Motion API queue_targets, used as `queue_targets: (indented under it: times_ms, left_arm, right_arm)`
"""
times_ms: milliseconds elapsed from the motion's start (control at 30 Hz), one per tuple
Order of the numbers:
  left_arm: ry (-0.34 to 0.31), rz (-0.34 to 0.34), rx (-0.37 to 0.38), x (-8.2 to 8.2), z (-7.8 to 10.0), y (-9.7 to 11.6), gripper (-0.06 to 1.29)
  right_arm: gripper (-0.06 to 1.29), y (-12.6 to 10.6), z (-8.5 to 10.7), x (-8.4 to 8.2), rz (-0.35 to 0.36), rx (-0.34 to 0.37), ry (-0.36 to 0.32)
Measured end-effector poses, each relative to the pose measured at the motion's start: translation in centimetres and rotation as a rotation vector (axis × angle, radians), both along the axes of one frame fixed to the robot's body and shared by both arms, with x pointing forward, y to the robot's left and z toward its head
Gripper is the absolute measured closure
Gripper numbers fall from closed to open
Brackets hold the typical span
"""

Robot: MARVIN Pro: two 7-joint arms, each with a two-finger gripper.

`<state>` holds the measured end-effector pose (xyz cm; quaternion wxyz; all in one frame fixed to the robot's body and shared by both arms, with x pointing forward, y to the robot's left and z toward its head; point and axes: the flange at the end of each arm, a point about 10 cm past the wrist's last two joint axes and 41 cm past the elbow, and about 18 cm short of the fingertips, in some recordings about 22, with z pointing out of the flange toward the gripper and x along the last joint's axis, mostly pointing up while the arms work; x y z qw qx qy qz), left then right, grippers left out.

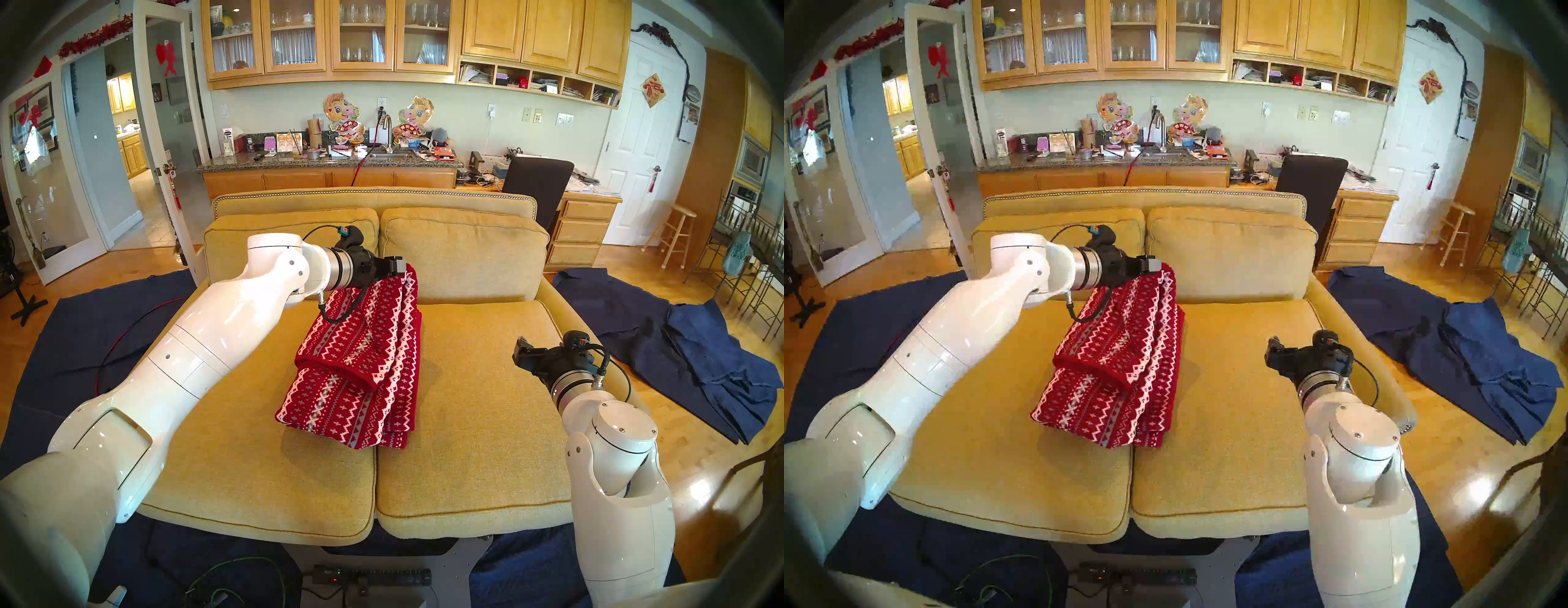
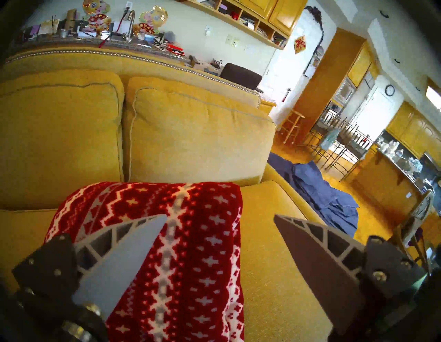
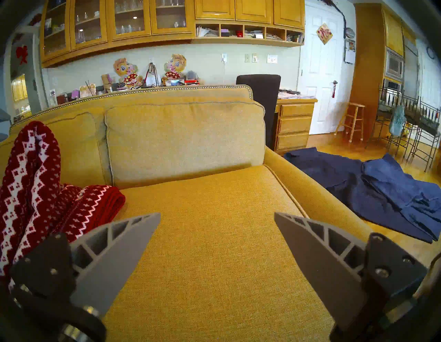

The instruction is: Fold the blanket in half twice

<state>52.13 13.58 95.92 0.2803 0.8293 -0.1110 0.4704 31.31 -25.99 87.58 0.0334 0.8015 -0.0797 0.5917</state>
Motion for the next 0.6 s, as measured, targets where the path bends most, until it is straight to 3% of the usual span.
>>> queue_targets:
  times_ms: [267, 600]
  left_arm:
    - [-0.013, -0.004, 0.004, 0.6, -2.1, 0.6, 0.02]
    - [-0.045, -0.042, 0.05, -0.3, -5.0, -1.2, 0.02]
  right_arm:
    - [-0.01, 0.0, 0.0, 0.0, 0.0, 0.0, 0.0]
    - [-0.01, 0.0, 0.0, 0.0, 0.0, 0.0, 0.0]
